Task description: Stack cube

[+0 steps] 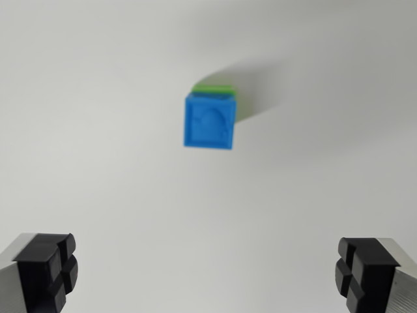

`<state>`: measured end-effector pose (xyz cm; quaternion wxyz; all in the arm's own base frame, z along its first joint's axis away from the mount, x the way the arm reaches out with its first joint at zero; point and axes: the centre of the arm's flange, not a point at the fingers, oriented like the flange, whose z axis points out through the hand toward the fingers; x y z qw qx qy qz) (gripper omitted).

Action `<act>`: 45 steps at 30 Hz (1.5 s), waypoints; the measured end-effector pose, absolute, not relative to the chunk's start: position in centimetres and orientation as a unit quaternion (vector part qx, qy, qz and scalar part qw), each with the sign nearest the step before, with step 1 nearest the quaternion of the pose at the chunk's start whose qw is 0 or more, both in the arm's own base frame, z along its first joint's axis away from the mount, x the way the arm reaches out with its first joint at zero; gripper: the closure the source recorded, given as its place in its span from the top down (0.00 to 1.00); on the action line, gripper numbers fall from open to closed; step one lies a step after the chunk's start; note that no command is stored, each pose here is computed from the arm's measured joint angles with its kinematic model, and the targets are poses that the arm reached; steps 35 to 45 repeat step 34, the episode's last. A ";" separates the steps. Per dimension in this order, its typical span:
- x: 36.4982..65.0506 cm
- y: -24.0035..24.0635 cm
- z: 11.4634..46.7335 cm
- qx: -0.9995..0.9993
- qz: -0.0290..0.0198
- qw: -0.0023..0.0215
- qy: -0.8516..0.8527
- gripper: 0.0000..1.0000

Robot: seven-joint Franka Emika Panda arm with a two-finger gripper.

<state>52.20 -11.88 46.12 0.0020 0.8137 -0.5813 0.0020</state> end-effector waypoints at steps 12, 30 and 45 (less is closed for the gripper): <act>52.2 -11.9 46.7 0.814 0.003 0.002 -0.581 1.00; 52.2 -11.9 46.7 0.814 0.003 0.002 -0.581 1.00; 52.2 -11.9 46.7 0.814 0.003 0.002 -0.581 1.00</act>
